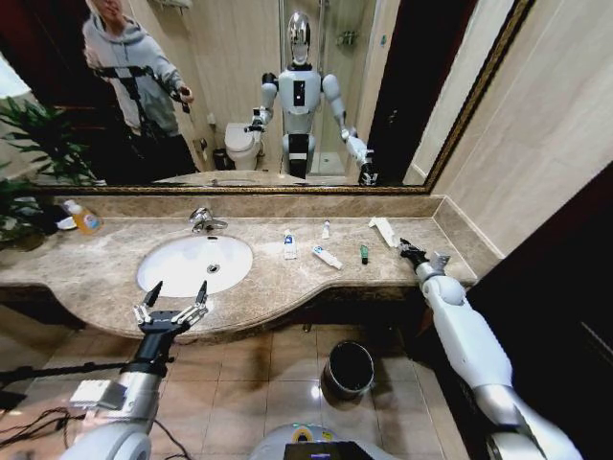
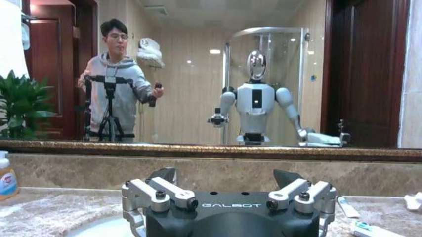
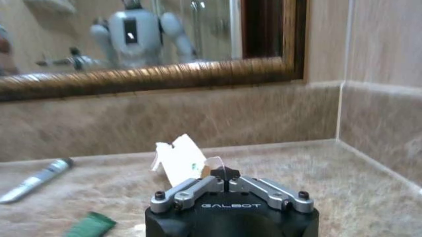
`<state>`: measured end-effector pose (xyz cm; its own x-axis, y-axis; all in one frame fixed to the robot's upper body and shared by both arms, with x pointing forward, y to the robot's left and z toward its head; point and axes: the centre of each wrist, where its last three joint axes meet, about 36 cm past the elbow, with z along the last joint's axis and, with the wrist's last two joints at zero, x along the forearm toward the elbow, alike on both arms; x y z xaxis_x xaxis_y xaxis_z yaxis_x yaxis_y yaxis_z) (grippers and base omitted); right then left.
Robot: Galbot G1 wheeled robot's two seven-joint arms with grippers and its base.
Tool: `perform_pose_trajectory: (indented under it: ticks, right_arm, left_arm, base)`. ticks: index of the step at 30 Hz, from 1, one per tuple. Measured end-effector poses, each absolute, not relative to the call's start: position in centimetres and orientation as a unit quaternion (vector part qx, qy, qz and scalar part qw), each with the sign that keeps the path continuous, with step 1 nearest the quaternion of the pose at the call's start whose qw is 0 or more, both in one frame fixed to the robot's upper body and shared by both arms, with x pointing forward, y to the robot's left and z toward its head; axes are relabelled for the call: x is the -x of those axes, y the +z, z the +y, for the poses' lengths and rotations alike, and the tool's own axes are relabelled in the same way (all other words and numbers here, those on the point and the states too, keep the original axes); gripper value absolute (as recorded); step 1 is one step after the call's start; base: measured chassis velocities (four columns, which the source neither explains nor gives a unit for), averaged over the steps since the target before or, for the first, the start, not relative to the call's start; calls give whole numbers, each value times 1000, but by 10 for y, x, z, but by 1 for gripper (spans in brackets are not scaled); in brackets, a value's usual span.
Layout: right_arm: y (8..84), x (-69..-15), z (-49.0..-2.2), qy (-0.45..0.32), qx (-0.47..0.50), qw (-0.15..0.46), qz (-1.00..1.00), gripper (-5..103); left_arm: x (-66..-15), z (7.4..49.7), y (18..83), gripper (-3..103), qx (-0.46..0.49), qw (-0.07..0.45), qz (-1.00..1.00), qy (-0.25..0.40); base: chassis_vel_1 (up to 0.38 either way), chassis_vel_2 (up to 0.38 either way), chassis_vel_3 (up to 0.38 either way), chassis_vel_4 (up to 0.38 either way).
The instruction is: Pick up the trash from the sink and place it in the trash bin.
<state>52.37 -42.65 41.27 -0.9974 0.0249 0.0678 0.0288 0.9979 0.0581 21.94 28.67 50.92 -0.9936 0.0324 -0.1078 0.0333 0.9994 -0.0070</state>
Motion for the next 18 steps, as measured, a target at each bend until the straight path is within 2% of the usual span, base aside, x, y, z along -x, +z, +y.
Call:
perform_pose_trajectory:
  ticks: [7,10,12,14,16,18]
  right_arm:
    - [452,-465,-411,-29,-9,-26,-999,0]
    - [464,-407,-412,-30,12,-53,-998,0]
    - [462,-391,-412,-30,20,-56,-998,0]
    - [453,-342,-410,-29,47,-65,-996,0]
    - [447,-326,-408,-29,58,-66,-996,0]
    - [422,-277,-404,-22,89,-62,-994,0]
  left_arm:
    - [-219,287,509,100,-17,54,998,-4]
    - [-219,287,509,100,-17,54,998,-4]
    - [-219,287,509,100,-16,54,998,-4]
    - [-219,287,509,100,-16,54,998,-4]
    - [-219,287,509,100,-16,54,998,-4]
    - [-219,287,509,100,-17,54,998,-4]
  base:
    - [0,0,0,0]
    - [0,0,0,0]
    - [0,0,0,0]
    - [0,0,0,0]
    - [0,0,0,0]
    - [0,0,0,0]
